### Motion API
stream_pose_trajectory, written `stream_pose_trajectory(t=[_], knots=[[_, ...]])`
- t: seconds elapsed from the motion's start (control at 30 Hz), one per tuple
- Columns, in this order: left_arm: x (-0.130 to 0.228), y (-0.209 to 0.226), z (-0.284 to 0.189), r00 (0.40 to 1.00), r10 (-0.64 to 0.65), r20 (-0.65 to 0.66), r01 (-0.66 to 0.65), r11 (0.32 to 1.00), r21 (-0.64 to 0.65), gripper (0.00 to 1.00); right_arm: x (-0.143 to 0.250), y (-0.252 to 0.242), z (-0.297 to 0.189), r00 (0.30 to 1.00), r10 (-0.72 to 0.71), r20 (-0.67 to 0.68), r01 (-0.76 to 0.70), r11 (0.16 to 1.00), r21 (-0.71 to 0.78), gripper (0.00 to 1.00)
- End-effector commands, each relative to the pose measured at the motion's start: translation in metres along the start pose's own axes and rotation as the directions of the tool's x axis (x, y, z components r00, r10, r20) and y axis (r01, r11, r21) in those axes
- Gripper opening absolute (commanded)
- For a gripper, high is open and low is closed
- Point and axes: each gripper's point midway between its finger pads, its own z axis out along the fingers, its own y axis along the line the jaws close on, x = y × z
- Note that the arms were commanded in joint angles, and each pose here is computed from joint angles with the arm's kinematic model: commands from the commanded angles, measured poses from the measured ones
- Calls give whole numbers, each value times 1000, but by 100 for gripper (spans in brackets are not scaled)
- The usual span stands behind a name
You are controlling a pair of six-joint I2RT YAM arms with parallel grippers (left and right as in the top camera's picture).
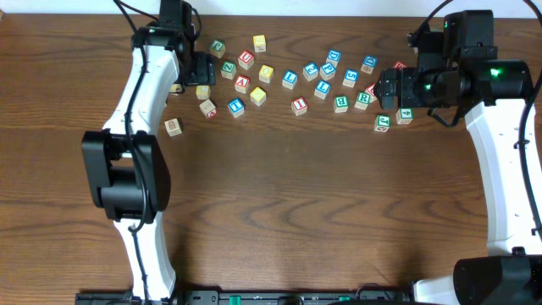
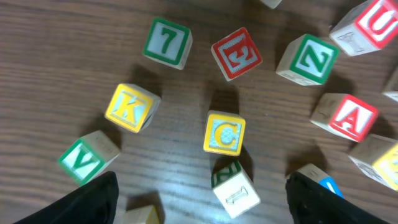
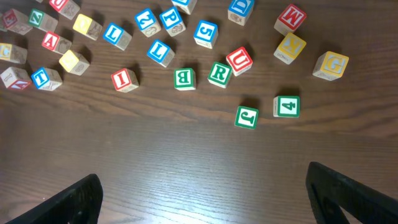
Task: Spell out CORL
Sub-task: 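Lower the left gripper onto a wooden block at the cluster's left edge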
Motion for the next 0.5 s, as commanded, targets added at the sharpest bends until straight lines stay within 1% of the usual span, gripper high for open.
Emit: stream_pose_trajectory(t=[0.0,0.07,0.2,0.47], knots=[[-4,-4,16,1000,-1,1,1,1000,-12,81,-6,3,-6,1000,-18,20,18,1000,-8,99],[-4,-7,25,1000,-1,0,1,1000,-10,77,-6,3,-6,1000,-18,20,18,1000,-8,99],[-5,-15,39,1000,-4,9,4,1000,0,74,-6,3,-6,1000,-18,21,18,1000,-8,99],[-2,-28,59,1000,17,2,-17,1000,6,73,-6,2,-6,1000,-18,19,18,1000,-8,99]])
